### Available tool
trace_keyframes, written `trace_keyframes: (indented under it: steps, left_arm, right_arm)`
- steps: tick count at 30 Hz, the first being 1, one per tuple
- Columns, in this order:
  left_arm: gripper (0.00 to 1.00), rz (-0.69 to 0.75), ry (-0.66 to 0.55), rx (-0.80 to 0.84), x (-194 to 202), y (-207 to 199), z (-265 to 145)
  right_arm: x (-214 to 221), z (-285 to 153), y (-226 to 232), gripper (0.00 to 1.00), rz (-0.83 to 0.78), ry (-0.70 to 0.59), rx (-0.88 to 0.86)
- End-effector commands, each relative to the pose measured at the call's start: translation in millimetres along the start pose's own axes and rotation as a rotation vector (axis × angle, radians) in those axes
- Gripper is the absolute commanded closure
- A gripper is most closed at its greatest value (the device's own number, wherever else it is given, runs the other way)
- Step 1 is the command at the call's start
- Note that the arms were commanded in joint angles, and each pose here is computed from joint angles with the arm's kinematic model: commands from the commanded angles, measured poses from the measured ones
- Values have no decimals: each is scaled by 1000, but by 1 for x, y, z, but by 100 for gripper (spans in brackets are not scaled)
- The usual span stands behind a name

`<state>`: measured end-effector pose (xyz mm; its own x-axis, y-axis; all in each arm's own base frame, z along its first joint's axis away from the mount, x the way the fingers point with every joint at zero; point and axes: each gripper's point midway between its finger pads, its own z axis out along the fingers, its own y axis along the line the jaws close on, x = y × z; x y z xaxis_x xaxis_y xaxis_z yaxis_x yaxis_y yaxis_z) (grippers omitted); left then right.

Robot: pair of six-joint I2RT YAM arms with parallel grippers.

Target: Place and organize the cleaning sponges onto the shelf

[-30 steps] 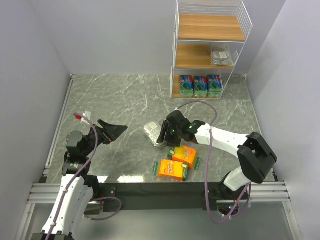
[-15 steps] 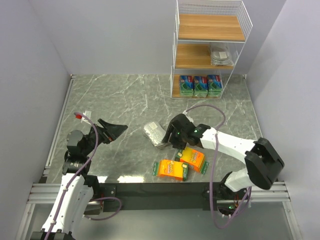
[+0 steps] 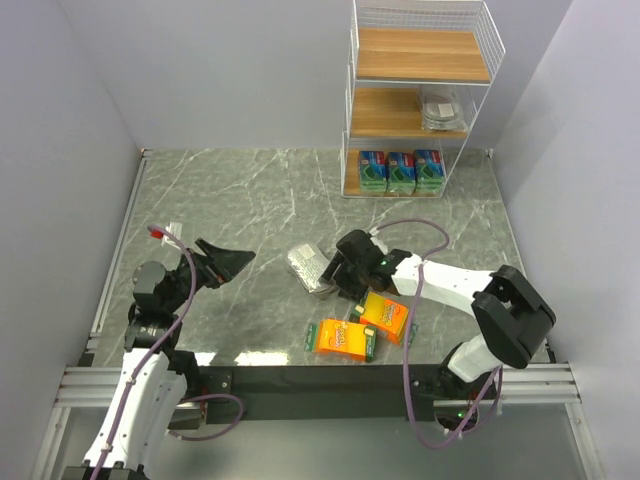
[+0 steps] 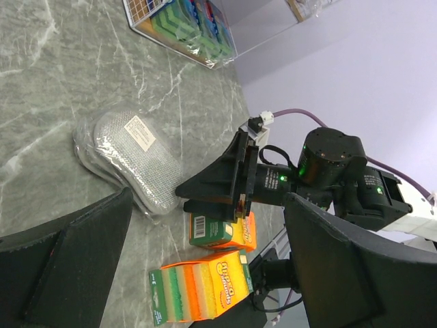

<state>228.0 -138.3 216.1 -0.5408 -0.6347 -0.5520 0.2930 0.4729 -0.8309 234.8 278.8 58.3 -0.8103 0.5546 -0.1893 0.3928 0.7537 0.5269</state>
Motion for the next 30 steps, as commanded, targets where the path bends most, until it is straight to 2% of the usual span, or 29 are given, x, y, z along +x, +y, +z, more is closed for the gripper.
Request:
trace_keyframes:
  steps: [1, 6, 10, 14, 17, 18, 19, 20, 27, 30]
  left_arm:
    - [0, 33, -6, 34, -2, -9, -2]
    - [0, 7, 9, 41, 2, -6, 0]
    - [1, 20, 0, 37, -1, -9, -1]
    - [1, 33, -4, 11, 0, -6, -4]
    - [1, 32, -7, 15, 1, -6, -5]
    - [1, 29, -5, 15, 1, -6, -5]
    - [0, 25, -3, 12, 2, -4, -5]
    - [0, 25, -4, 16, 2, -5, -5]
    - [1, 38, -8, 11, -1, -8, -6]
    - [1, 39, -11, 8, -1, -8, -7]
  right_arm:
    - [-9, -4, 8, 30, 44, -45, -16]
    - [-16, 2, 13, 31, 105, -89, -50]
    - [-18, 20, 9, 35, 114, -101, -11]
    - [-14, 31, 3, 45, 117, -87, -3]
    - [-15, 33, -3, 71, 120, -97, 2]
    - [-15, 33, -5, 89, 118, -98, 1]
    - [-17, 30, -3, 97, 122, -102, -8]
    - [-18, 28, -3, 100, 118, -109, -10]
    - [-38, -7, 8, 100, 103, -137, -106]
    - [-59, -44, 26, 100, 107, -190, -220]
